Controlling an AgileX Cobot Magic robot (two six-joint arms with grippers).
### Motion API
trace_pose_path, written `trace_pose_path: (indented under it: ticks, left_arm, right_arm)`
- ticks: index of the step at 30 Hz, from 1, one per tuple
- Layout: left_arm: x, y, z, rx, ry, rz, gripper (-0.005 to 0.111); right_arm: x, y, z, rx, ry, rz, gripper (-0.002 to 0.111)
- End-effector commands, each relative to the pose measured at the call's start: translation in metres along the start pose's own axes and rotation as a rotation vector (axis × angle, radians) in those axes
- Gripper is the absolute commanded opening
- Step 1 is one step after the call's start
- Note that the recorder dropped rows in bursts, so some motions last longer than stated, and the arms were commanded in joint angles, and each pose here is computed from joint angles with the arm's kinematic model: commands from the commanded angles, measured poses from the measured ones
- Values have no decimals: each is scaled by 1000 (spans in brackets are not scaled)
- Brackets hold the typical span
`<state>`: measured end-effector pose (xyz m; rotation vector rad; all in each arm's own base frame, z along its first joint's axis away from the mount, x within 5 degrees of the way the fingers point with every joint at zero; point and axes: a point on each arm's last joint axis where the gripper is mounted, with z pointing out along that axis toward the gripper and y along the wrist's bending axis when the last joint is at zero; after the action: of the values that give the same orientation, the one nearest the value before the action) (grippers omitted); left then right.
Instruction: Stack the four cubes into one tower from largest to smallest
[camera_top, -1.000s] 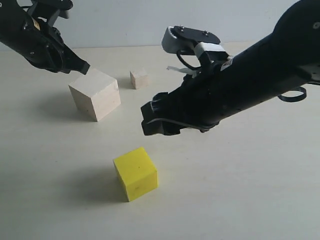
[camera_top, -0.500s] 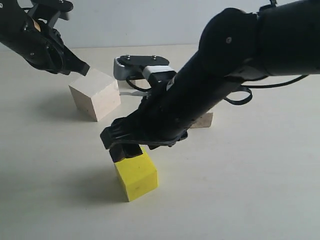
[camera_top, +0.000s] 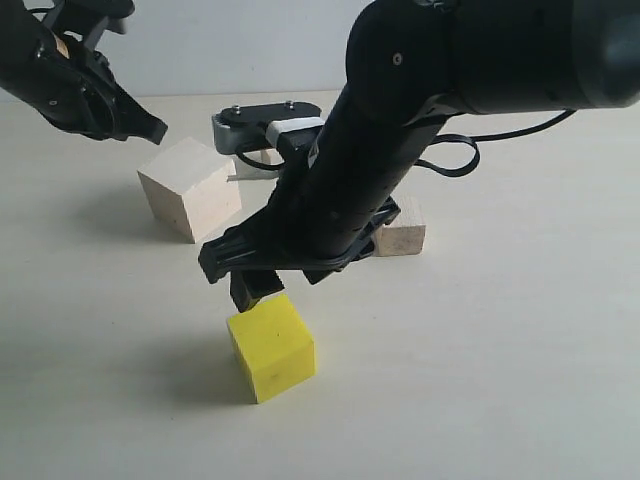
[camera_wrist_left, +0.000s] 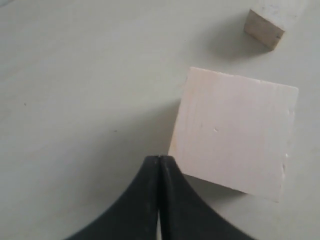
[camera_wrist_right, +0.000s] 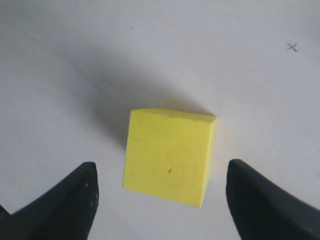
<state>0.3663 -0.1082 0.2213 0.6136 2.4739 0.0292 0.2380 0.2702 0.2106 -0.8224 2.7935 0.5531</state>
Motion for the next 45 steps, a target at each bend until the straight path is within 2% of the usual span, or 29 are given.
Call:
trace_pose_path:
  ticks: [1,9,17,25,35,45]
  left_arm:
    - [-3,13,13,-24,-37,-28,0]
    - [-13,14,56,-10,53,-26,0]
    - [-37,19,78,-19,18,-28,0]
    - [-31,13,108,24,87,-81,0]
    - [-29,1,114,150,114,-82,0]
    - [-18,-7,111,240,253,-123,0]
  right_arm:
    - [-2,1,-3,4,-8,-10,69]
    - [2,1,-3,4,29,-5,69]
    - [2,1,-3,5,31,33,69]
    - [2,2,-3,0,29,40,69]
    - [0,2,-3,-2,11,41,69]
    - [-1,2,-3,-3,1,41,69]
